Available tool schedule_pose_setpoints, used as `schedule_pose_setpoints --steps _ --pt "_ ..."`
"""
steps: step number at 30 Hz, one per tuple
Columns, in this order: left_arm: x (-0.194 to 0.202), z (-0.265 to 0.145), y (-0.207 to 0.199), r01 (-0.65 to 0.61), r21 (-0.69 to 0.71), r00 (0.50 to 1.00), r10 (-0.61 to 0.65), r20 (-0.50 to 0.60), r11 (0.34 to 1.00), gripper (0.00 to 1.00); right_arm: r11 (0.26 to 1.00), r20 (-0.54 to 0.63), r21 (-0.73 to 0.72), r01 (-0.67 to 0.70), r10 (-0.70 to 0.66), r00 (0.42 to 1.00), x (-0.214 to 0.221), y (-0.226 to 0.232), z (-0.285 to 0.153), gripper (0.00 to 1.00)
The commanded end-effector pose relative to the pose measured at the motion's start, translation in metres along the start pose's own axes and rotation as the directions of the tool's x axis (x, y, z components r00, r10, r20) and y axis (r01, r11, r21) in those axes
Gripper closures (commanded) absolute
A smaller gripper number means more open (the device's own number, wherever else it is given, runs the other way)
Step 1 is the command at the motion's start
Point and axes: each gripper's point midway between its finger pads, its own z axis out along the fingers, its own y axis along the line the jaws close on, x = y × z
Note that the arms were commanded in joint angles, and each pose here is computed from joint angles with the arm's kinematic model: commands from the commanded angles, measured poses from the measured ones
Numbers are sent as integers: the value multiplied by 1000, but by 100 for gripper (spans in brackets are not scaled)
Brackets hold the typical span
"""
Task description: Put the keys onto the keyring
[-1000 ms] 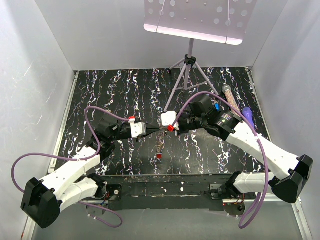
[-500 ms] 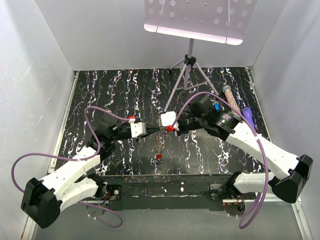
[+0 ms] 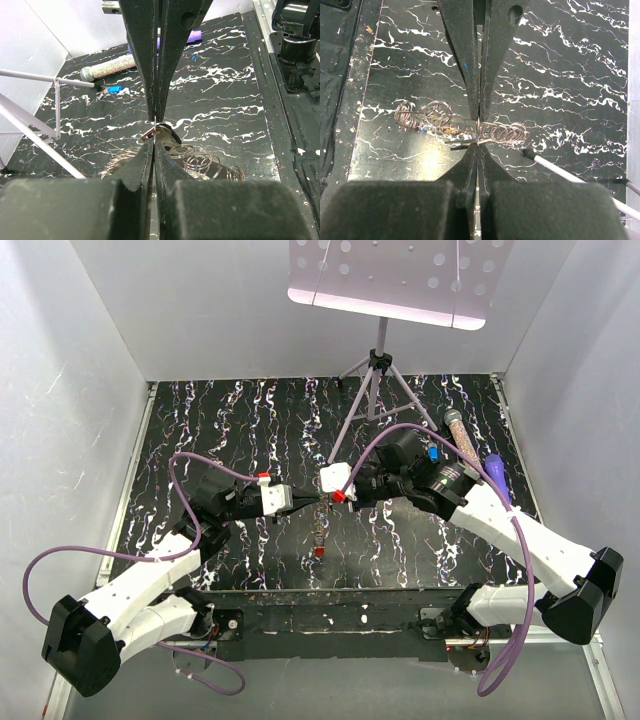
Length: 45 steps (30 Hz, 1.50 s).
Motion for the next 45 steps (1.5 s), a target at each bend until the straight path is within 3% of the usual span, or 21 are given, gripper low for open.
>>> schedule_pose_setpoints --steps 1,45 --pt "-27 2 7 -60 -2 996 60 63 998 100 1000 36 15 21 -22 999 -9 -4 3 99" --pt "-30 3 3 -48 24 995 46 83 999 100 999 47 -7 54 -54 997 -11 -1 7 99"
